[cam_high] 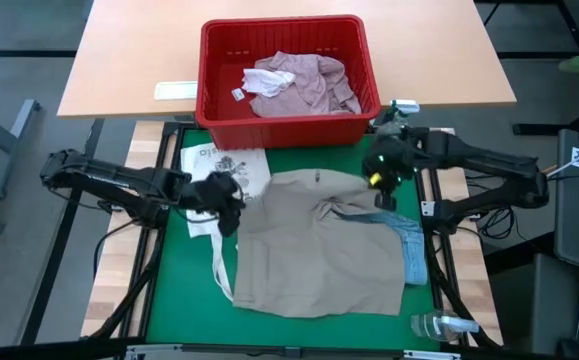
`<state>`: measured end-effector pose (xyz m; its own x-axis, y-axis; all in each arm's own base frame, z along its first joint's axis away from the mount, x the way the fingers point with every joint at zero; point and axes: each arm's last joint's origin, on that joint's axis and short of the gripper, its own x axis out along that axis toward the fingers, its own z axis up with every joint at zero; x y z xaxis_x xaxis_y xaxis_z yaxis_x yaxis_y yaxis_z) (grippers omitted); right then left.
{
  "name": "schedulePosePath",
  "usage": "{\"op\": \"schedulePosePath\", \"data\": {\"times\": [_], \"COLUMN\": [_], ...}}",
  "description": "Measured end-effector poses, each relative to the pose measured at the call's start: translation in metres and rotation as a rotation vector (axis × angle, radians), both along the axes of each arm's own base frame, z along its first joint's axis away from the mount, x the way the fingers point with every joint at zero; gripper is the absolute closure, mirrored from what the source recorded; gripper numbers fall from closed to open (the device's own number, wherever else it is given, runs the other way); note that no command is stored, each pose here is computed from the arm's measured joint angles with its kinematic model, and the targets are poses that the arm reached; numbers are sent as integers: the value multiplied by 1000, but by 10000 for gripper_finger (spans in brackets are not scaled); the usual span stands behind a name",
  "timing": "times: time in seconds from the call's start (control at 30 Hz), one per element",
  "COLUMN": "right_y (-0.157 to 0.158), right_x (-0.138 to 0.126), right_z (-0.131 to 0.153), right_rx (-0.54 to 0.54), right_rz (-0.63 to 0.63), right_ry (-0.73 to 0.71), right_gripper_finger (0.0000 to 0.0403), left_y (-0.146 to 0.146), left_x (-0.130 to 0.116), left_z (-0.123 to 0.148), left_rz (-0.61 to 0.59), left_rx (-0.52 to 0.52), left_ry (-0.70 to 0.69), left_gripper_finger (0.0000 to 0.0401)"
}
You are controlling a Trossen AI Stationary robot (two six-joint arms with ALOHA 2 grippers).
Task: Fold laundry
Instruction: Fold the gray short
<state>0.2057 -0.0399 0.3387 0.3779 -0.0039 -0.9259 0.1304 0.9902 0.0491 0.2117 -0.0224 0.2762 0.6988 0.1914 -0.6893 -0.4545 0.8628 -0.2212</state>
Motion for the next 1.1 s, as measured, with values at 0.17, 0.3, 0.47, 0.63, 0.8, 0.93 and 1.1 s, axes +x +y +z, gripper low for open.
{"op": "schedulePosePath", "data": {"times": [0.17,0.3,0.47,0.63,0.8,0.93,1.1], "right_y": [39,73,113,152,187,207,221], "right_x": [1,-1,-14,-33,-49,-53,-56], "right_z": [1,1,0,-14,-39,-59,-77], "right_rx": [57,100,147,188,248,319,419], "right_rz": [48,99,113,82,51,53,53], "right_ry": [4,17,57,133,126,47,-4], "right_gripper_finger": [402,402,402,402,402,402,402], "left_y": [-33,-59,-95,-128,-149,-158,-164], "left_x": [-1,-2,-1,0,0,2,7], "left_z": [5,-3,-16,-29,-45,-58,-70], "left_rz": [-109,-164,-243,-335,-361,-376,-398], "left_rx": [-47,-104,-160,-181,-190,-174,-234], "left_ry": [-76,-52,-20,-21,25,58,113], "left_gripper_finger": [401,401,401,401,401,401,401]}}
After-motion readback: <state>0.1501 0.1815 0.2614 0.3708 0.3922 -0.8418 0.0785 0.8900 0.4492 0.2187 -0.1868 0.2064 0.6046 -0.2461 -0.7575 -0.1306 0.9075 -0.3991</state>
